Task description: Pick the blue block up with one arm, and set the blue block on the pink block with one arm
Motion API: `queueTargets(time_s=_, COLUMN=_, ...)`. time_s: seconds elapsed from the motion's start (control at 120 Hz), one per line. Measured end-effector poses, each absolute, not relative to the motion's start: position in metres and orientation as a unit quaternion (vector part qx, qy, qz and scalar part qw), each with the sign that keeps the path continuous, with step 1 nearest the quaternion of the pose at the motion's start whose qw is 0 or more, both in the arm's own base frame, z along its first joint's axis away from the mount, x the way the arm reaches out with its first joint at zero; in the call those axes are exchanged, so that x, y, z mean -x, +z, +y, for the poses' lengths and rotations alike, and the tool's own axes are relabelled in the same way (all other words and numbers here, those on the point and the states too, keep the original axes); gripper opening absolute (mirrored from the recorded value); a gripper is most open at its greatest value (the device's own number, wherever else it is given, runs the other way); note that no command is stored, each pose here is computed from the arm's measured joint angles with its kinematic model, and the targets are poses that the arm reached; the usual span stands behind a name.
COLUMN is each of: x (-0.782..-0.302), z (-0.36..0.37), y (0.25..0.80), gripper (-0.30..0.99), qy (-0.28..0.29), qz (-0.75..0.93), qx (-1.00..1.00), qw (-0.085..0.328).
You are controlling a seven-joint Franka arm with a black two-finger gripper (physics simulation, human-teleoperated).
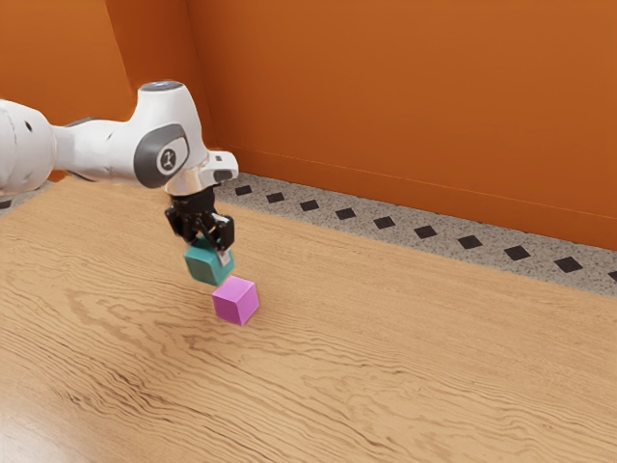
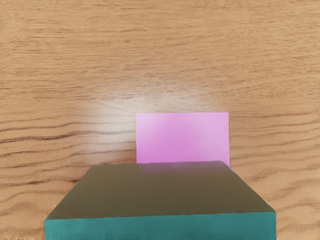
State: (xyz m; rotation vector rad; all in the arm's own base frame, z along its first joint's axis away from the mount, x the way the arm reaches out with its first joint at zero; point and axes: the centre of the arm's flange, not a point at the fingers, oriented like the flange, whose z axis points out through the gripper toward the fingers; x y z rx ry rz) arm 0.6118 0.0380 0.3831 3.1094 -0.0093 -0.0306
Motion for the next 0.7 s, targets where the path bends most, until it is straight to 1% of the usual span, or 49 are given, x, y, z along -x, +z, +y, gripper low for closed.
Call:
queueTargets(time_s=0.25, x=-0.626, z=0.023, y=0.368, gripper=0.35, qy=-0.039, qz=0.006, qx=-0.999, qw=0.028)
queueTargets(time_s=0.383, x=-0.642, z=0.023, y=0.364, gripper=0.35, qy=-0.039, qz=0.005, qx=-0.999, qw=0.026)
queueTargets(time_s=0.7, x=-0.643, z=0.023, y=0.361, gripper=0.37, qy=-0.045, qz=-0.002, qx=-0.999, qw=0.025)
